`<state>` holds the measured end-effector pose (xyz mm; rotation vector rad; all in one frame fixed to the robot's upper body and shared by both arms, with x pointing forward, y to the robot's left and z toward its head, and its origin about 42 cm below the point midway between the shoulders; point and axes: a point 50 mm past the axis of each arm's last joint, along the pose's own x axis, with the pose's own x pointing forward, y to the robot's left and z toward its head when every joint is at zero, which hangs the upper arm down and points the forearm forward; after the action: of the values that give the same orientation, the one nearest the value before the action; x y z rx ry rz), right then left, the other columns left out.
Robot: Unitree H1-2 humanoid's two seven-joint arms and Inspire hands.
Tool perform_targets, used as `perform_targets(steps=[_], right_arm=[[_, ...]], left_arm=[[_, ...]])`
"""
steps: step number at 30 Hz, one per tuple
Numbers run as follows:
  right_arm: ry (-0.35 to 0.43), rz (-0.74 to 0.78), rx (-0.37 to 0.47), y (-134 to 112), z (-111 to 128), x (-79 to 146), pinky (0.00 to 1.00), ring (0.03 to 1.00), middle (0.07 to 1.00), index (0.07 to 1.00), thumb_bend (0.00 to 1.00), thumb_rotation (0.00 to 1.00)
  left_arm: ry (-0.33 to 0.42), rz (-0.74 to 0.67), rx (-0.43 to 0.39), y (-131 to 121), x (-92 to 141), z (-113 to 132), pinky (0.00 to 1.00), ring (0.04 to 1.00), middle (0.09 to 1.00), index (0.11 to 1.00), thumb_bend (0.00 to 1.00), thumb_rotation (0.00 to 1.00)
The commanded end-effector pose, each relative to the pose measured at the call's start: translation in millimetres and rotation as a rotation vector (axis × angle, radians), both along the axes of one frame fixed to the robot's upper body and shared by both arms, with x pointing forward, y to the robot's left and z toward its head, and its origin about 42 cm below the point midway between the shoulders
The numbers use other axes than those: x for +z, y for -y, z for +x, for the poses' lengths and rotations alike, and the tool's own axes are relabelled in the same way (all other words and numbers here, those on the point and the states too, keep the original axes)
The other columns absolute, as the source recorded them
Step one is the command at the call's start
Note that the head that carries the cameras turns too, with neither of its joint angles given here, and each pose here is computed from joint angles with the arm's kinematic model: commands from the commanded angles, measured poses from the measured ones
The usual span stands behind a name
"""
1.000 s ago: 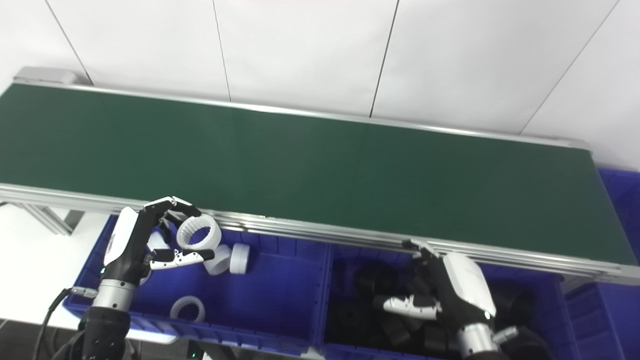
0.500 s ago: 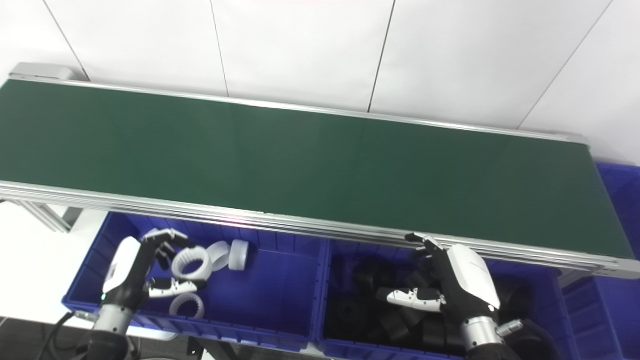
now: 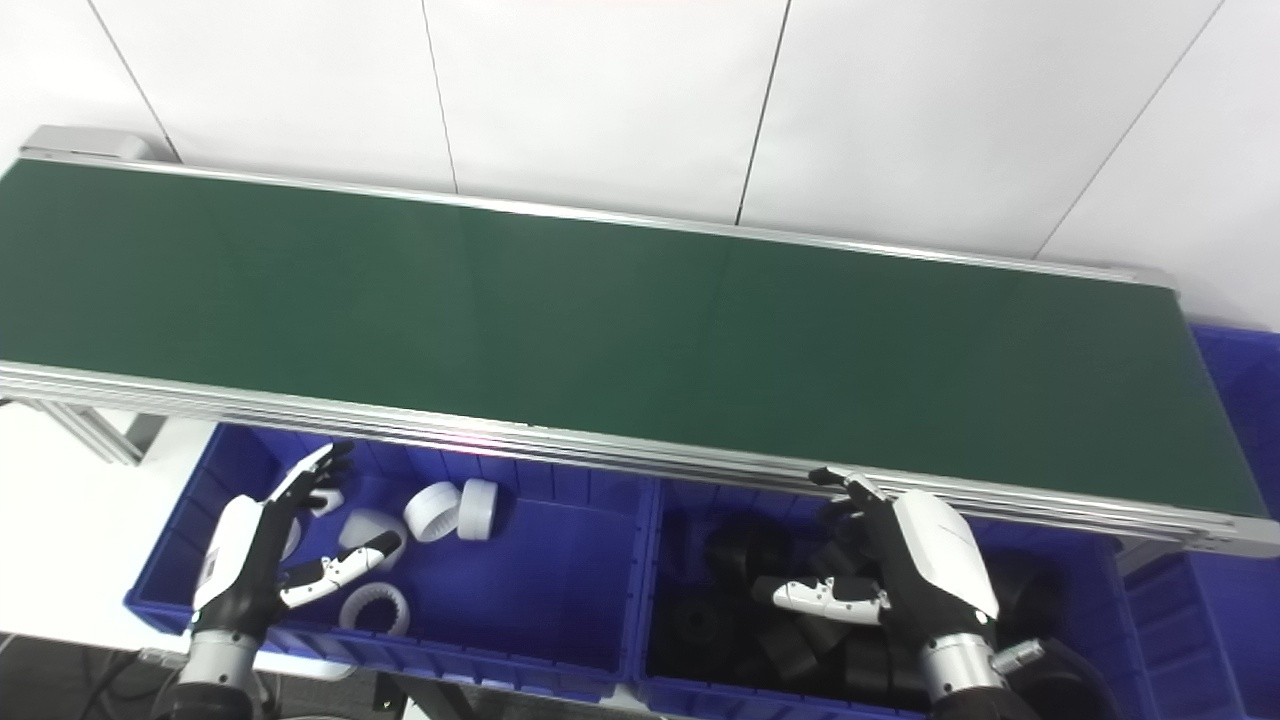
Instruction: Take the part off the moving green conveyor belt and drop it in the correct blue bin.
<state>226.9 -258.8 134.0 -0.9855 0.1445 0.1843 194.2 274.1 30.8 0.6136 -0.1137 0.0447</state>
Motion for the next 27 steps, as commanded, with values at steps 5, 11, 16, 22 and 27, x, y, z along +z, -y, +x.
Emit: perform_targets(steps=[5,11,16,22,27], right_arm=[[0.051,-0.008,-0.009,0,2,9,0.58,0.652,0.681,0.811,0.73,0.38],[0.045,-0.005,-0.012,-3,0,10,0.57,0.648,0.683,0.815,0.73,0.37],[0.038,-0.010,-0.008,-7,-1,9,0.60,0.663,0.691,0.821,0.73,0.39],[0.031,-0.007,-0.009,-14,-2,11,0.60,0.667,0.694,0.824,0.74,0.43],[0.032,-0.005,-0.006,-21,-3,12,0.59,0.663,0.692,0.825,0.75,0.46]], left_arm=[[0.147,-0.028,-0.227,24,48,17,0.74,0.807,0.829,0.829,0.89,0.73],[0.097,0.031,-0.397,53,74,33,0.74,0.819,0.847,0.839,0.90,0.63],[0.053,0.030,-0.525,75,85,43,0.78,0.858,0.852,0.831,0.92,0.57],[0.051,0.132,-0.565,85,95,50,0.83,0.853,0.850,0.843,0.92,0.60],[0.004,0.235,-0.531,80,97,52,0.91,0.887,0.879,0.864,0.91,0.61]])
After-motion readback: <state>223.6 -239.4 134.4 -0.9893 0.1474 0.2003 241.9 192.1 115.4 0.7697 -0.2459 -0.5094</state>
